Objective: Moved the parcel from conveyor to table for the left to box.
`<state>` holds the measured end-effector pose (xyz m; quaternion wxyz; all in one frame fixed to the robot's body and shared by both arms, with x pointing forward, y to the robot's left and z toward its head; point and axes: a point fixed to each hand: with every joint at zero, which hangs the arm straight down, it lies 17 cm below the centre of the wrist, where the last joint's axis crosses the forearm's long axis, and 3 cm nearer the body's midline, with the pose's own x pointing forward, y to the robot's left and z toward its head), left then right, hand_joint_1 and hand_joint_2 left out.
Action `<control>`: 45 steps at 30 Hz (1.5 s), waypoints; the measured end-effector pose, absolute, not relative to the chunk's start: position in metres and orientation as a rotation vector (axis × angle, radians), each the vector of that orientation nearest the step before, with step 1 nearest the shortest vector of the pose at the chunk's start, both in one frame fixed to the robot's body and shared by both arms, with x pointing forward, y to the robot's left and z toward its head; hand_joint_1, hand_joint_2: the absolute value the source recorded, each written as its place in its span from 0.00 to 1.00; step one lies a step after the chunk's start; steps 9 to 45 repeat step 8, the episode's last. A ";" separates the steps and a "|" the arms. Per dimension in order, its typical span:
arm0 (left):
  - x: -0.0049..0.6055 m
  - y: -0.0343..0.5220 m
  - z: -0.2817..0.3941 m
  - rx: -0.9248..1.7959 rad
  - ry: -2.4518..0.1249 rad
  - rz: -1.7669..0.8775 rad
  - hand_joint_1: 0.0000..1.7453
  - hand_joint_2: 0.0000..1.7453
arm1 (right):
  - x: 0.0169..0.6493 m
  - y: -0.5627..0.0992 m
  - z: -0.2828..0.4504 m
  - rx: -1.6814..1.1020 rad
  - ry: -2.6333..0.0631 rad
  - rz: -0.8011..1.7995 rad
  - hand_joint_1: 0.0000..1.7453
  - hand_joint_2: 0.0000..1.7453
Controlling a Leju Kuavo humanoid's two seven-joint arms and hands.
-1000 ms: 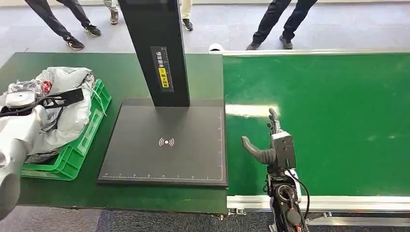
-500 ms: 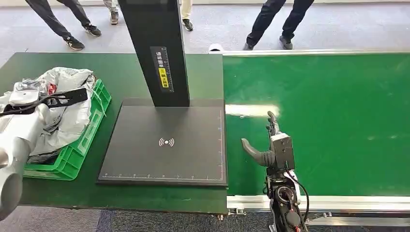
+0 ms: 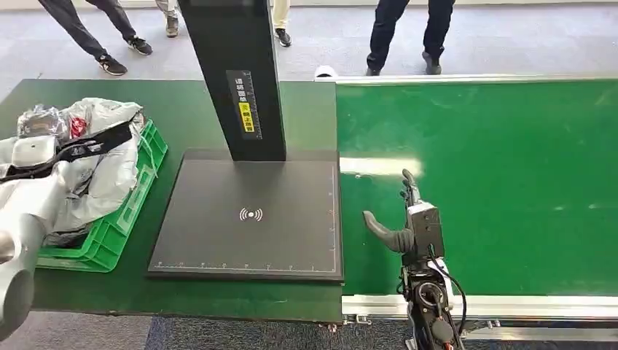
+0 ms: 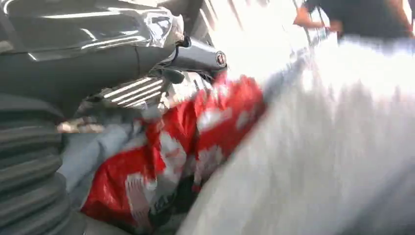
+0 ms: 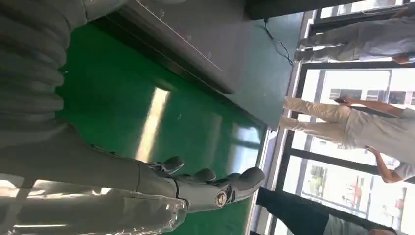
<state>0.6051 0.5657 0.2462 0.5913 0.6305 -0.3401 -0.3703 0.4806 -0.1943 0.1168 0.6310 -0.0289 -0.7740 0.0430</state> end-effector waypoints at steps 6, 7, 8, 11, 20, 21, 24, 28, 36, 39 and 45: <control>0.599 0.563 0.314 1.717 -1.049 -0.674 0.00 1.00 | 0.476 -0.195 0.109 -0.067 -1.757 0.099 0.00 1.00; 0.596 0.562 0.325 1.745 -1.083 -0.646 0.00 1.00 | 0.476 -0.195 0.109 -0.068 -1.757 0.099 0.00 1.00; 0.594 0.562 0.332 1.766 -1.103 -0.634 0.00 1.00 | 0.475 -0.195 0.109 -0.068 -1.756 0.099 0.00 1.00; 0.594 0.562 0.332 1.766 -1.103 -0.634 0.00 1.00 | 0.475 -0.195 0.109 -0.068 -1.756 0.099 0.00 1.00; 0.594 0.562 0.332 1.766 -1.103 -0.634 0.00 1.00 | 0.475 -0.195 0.109 -0.068 -1.756 0.099 0.00 1.00; 0.594 0.562 0.332 1.766 -1.103 -0.634 0.00 1.00 | 0.475 -0.195 0.109 -0.068 -1.756 0.099 0.00 1.00; 0.594 0.562 0.332 1.766 -1.103 -0.634 0.00 1.00 | 0.475 -0.195 0.109 -0.068 -1.756 0.099 0.00 1.00; 0.594 0.562 0.332 1.766 -1.103 -0.634 0.00 1.00 | 0.475 -0.195 0.109 -0.068 -1.756 0.099 0.00 1.00; 0.594 0.562 0.332 1.766 -1.103 -0.634 0.00 1.00 | 0.475 -0.195 0.109 -0.068 -1.756 0.099 0.00 1.00; 0.594 0.562 0.332 1.766 -1.103 -0.634 0.00 1.00 | 0.475 -0.195 0.109 -0.068 -1.756 0.099 0.00 1.00; 0.594 0.562 0.332 1.766 -1.103 -0.634 0.00 1.00 | 0.475 -0.195 0.109 -0.068 -1.756 0.099 0.00 1.00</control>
